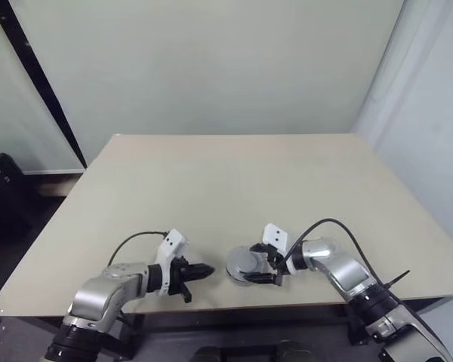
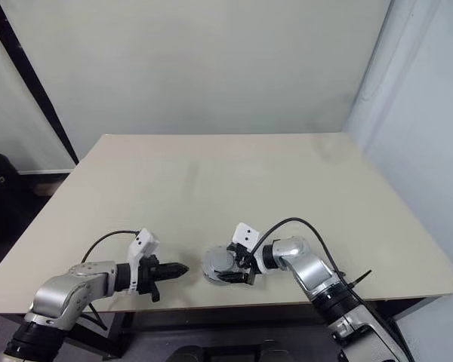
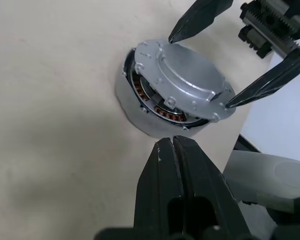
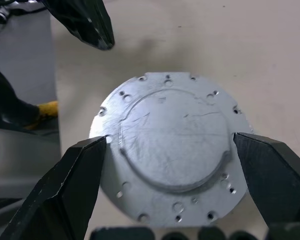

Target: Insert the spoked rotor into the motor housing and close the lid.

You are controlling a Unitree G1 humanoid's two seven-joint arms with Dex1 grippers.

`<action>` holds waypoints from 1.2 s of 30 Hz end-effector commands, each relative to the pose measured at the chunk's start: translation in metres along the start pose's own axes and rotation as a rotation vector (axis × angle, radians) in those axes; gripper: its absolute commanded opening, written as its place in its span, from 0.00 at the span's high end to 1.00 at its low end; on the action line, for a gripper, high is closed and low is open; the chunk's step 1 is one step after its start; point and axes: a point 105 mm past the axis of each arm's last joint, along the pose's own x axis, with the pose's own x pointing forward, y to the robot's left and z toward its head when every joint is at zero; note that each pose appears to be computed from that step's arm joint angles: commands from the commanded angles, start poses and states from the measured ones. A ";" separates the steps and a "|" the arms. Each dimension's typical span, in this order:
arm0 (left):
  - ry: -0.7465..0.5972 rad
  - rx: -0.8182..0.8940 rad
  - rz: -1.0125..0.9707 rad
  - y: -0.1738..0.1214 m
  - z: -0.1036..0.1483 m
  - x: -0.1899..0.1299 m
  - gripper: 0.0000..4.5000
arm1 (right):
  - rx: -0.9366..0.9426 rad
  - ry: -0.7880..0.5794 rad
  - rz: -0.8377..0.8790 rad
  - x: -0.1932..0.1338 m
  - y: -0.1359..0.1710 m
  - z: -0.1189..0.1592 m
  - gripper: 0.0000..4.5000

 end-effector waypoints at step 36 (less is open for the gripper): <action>-0.033 0.018 0.029 -0.002 0.012 -0.003 1.00 | 0.131 0.091 -0.122 0.012 0.005 0.013 0.29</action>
